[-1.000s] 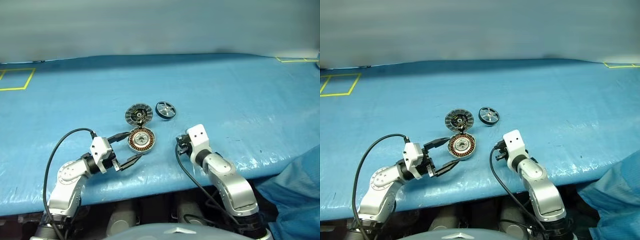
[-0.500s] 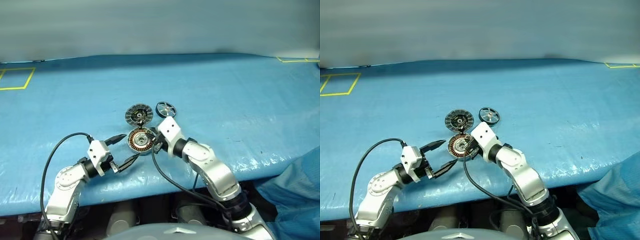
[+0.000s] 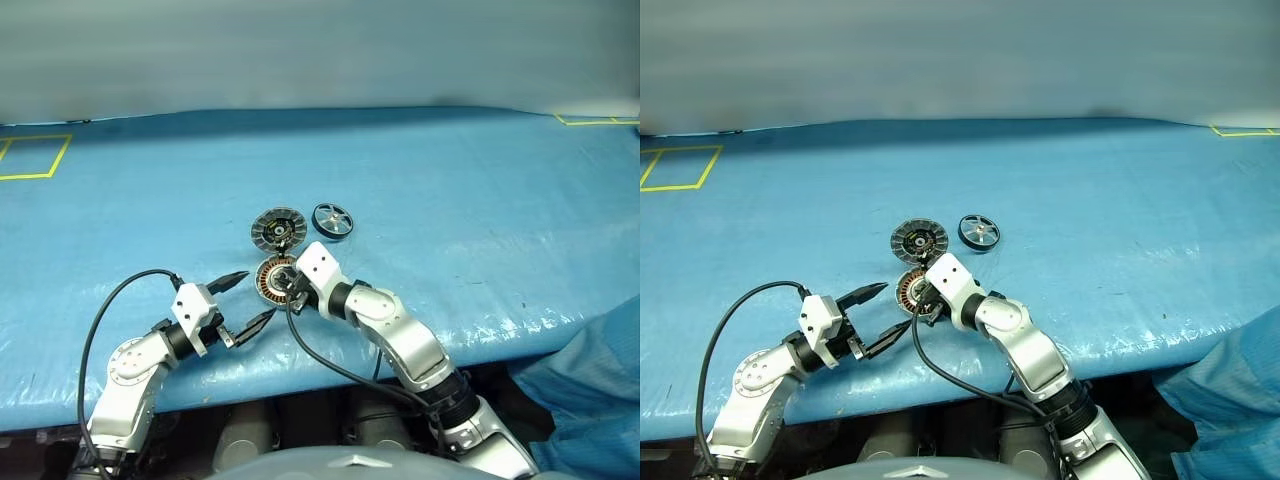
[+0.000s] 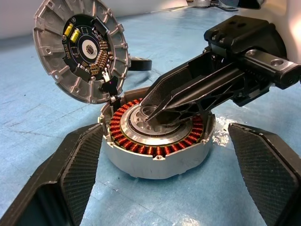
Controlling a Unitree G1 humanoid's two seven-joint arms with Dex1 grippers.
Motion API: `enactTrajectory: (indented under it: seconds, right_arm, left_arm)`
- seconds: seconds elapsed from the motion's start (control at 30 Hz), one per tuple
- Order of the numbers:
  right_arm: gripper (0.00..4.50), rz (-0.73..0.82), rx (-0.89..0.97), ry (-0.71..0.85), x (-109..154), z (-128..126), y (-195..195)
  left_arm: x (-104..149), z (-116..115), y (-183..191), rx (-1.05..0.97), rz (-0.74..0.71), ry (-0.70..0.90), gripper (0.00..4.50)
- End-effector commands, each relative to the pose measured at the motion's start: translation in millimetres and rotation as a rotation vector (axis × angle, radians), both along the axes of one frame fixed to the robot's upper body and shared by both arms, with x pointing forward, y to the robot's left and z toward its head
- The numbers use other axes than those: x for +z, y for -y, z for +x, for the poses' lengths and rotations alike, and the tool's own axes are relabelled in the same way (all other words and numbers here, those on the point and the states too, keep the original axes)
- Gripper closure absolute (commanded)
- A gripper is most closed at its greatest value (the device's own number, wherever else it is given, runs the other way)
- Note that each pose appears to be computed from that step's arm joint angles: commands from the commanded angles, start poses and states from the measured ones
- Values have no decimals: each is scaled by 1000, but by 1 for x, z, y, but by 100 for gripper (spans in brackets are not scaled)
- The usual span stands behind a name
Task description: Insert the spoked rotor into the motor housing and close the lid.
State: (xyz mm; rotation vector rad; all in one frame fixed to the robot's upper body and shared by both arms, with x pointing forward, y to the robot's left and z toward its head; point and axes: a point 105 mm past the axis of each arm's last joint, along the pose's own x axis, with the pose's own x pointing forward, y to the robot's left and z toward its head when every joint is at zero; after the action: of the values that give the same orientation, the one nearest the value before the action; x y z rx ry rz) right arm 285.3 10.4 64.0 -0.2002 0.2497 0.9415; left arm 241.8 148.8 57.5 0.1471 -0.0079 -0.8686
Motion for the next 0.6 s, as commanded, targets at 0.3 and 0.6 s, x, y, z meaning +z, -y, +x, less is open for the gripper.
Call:
enactTrajectory:
  seconds: [0.3, 0.6]
  right_arm:
    - [385, 21, -13, 36, 10, -1, 1]
    - [385, 20, -11, 34, 10, -1, 1]
  left_arm:
    - [13, 0, 2, -19, 15, 65, 0]
    - [12, 1, 1, -16, 20, 65, 0]
